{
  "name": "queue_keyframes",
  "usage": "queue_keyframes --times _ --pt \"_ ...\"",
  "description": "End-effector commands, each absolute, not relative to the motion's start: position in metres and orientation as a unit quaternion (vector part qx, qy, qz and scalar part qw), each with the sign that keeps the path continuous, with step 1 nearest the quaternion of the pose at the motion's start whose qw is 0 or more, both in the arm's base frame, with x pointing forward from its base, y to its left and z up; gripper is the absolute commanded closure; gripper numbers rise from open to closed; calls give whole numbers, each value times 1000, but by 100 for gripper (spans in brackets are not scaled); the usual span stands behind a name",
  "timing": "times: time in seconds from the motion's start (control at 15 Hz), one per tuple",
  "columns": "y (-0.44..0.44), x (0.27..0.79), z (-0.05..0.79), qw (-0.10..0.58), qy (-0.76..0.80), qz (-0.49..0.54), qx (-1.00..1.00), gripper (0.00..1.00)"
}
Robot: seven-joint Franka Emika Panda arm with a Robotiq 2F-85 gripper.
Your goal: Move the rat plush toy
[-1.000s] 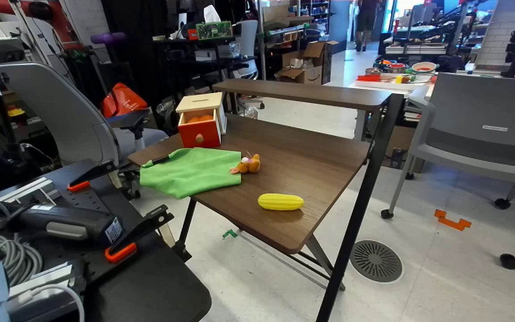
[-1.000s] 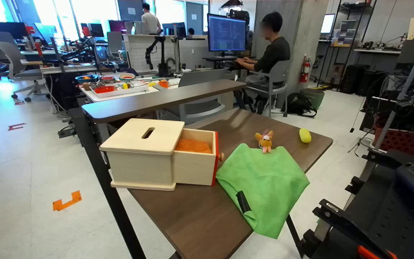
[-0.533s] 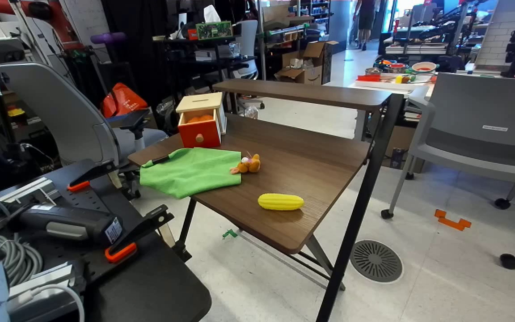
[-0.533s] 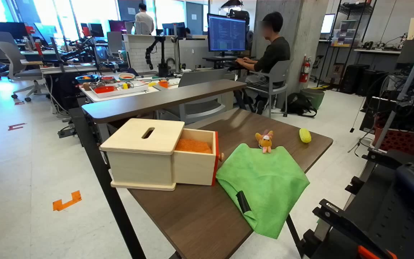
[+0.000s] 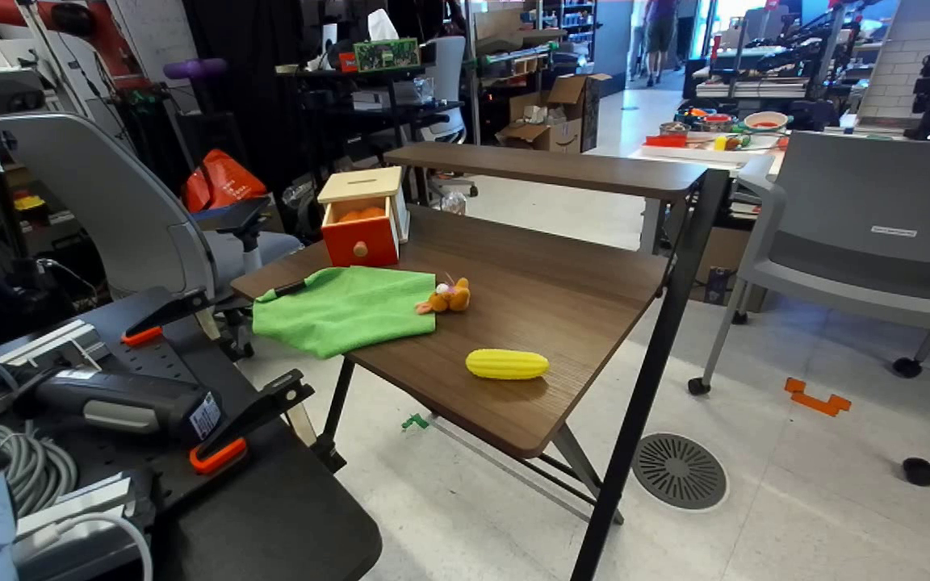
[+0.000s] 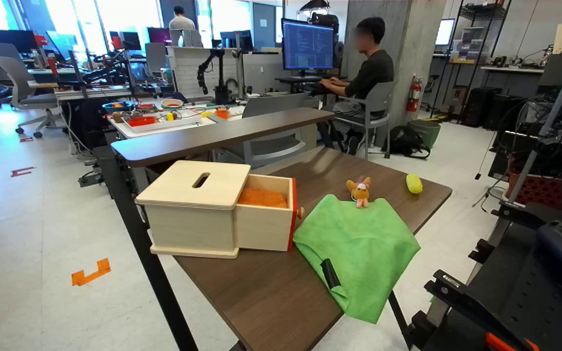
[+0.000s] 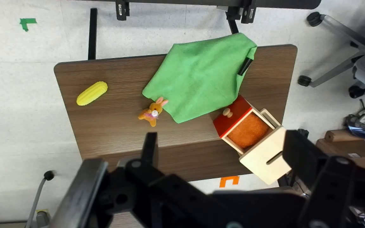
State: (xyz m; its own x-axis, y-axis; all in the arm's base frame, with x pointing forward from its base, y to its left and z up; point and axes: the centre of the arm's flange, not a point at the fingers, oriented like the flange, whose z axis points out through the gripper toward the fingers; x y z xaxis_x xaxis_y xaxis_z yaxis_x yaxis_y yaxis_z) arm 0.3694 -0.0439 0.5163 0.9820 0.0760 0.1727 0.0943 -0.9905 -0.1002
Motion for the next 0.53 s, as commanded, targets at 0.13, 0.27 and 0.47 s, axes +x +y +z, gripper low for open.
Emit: queue_keyframes --times 0.13,0.27,0.47 --pt "-44 369 516 54 -43 -85 -994 0" --pt "-41 385 507 42 -41 -80 -995 0" --pt "-34 417 482 45 -45 -75 -995 0"
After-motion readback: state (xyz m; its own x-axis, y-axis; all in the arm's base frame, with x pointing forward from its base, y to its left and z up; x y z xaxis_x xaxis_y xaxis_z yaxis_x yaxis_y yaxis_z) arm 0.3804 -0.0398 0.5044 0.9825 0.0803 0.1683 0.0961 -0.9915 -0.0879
